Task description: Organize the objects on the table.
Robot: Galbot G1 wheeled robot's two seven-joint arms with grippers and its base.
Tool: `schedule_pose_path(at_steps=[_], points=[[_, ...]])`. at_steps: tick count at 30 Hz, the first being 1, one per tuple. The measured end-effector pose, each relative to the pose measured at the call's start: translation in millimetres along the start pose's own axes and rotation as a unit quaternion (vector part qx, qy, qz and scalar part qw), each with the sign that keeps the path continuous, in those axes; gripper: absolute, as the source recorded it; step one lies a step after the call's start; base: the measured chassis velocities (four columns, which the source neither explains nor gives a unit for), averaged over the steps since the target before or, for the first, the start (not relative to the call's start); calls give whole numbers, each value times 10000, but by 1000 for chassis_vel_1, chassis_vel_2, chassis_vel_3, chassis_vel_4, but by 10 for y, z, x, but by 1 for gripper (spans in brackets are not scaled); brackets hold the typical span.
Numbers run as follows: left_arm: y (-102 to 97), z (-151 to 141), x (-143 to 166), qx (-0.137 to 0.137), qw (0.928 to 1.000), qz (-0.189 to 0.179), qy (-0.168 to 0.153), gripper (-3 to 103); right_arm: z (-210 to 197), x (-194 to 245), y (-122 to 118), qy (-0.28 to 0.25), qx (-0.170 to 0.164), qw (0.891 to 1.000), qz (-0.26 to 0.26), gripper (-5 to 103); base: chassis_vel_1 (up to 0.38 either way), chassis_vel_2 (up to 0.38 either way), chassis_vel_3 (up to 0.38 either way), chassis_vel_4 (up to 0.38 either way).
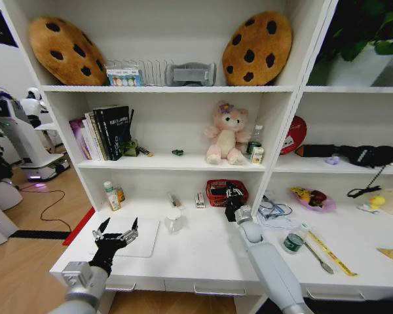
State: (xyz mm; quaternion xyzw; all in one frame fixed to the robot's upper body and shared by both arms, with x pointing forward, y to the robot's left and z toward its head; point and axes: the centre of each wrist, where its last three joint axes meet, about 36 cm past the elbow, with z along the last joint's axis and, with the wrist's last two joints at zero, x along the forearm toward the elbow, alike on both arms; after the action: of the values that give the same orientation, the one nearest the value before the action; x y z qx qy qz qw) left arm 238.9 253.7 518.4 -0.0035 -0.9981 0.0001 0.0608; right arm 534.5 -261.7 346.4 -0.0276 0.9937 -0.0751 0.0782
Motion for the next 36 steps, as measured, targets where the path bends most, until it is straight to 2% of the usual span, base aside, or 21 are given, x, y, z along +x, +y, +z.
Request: schedule_pose_path(at_steps=[3, 4, 6, 7, 9, 12, 13, 14, 15, 17, 18, 20, 21, 23, 26, 28, 29, 31, 32, 34, 36], points=[[0, 0, 0, 0, 10000, 0, 0, 100, -51, 25, 17, -12, 26, 10000, 53, 39, 0, 0, 0, 0], [0, 0, 0, 0, 10000, 0, 0, 100, -51, 25, 17, -12, 26, 10000, 53, 39, 0, 0, 0, 0], [0, 0, 0, 0, 10000, 0, -1, 100, -136, 66, 2, -8, 33, 9999, 119, 50, 0, 0, 0, 0], [0, 0, 0, 0, 10000, 0, -1, 100, -136, 66, 2, -8, 33, 9999, 119, 50, 0, 0, 0, 0], [0, 0, 0, 0, 10000, 0, -1, 100, -345, 200, -13, 77, 61, 9994, 327, 61, 0, 0, 0, 0], [0, 0, 0, 0, 10000, 0, 0, 100, -491, 282, -33, 177, -4, 9990, 420, 66, 0, 0, 0, 0], [0, 0, 0, 1, 10000, 3, 1, 100, -773, 427, -66, 443, -104, 9972, 592, 78, 0, 0, 0, 0], [0, 0, 0, 0, 10000, 2, 0, 100, -1005, 558, -67, 781, -186, 9931, 857, 83, 0, 0, 0, 0], [0, 0, 0, 0, 10000, 2, 0, 100, -1005, 558, -67, 781, -186, 9931, 857, 83, 0, 0, 0, 0], [0, 0, 0, 0, 10000, 1, 0, 100, -1473, 840, -2, 1499, -393, 9809, 1177, 93, 0, 0, 0, 0], [0, 0, 0, 0, 10000, 1, 0, 100, -1473, 840, -2, 1499, -393, 9809, 1177, 93, 0, 0, 0, 0], [0, 0, 0, 0, 10000, 5, 0, 100, -1805, 1120, 64, 2105, -709, 9690, 1082, 99, 0, 0, 0, 0], [0, 0, 0, 0, 10000, 5, 0, 100, -1805, 1120, 64, 2105, -709, 9690, 1082, 99, 0, 0, 0, 0], [0, 0, 0, 0, 10000, 0, 0, 100, -1985, 1321, 69, 2563, -918, 9574, 967, 100, 0, 0, 0, 0], [0, 0, 0, 0, 10000, 1, 0, 100, -1995, 1403, 79, 2801, -989, 9500, 958, 100, 0, 0, 0, 0], [0, 0, 0, 0, 10000, 1, 0, 100, -1864, 1492, 71, 3174, -1007, 9369, 1066, 100, 0, 0, 0, 0], [0, 0, 0, 0, 10000, 1, 0, 100, -1864, 1492, 71, 3174, -1007, 9369, 1066, 100, 0, 0, 0, 0], [0, 0, 0, 0, 10000, 0, 0, 100, -1600, 1501, 34, 3493, -933, 9248, 1186, 100, 0, 0, 0, 0], [0, 0, 0, 0, 10000, 0, 0, 100, -1600, 1501, 34, 3493, -933, 9248, 1186, 100, 0, 0, 0, 0], [0, 0, 0, 0, 10000, 1, 0, 100, -1337, 1504, -11, 3806, -822, 9155, 1018, 100, 0, 0, 0, 0], [0, 0, 0, 0, 10000, 1, 0, 100, -1204, 1501, -41, 3920, -756, 9135, 790, 100, 0, 0, 0, 0]])
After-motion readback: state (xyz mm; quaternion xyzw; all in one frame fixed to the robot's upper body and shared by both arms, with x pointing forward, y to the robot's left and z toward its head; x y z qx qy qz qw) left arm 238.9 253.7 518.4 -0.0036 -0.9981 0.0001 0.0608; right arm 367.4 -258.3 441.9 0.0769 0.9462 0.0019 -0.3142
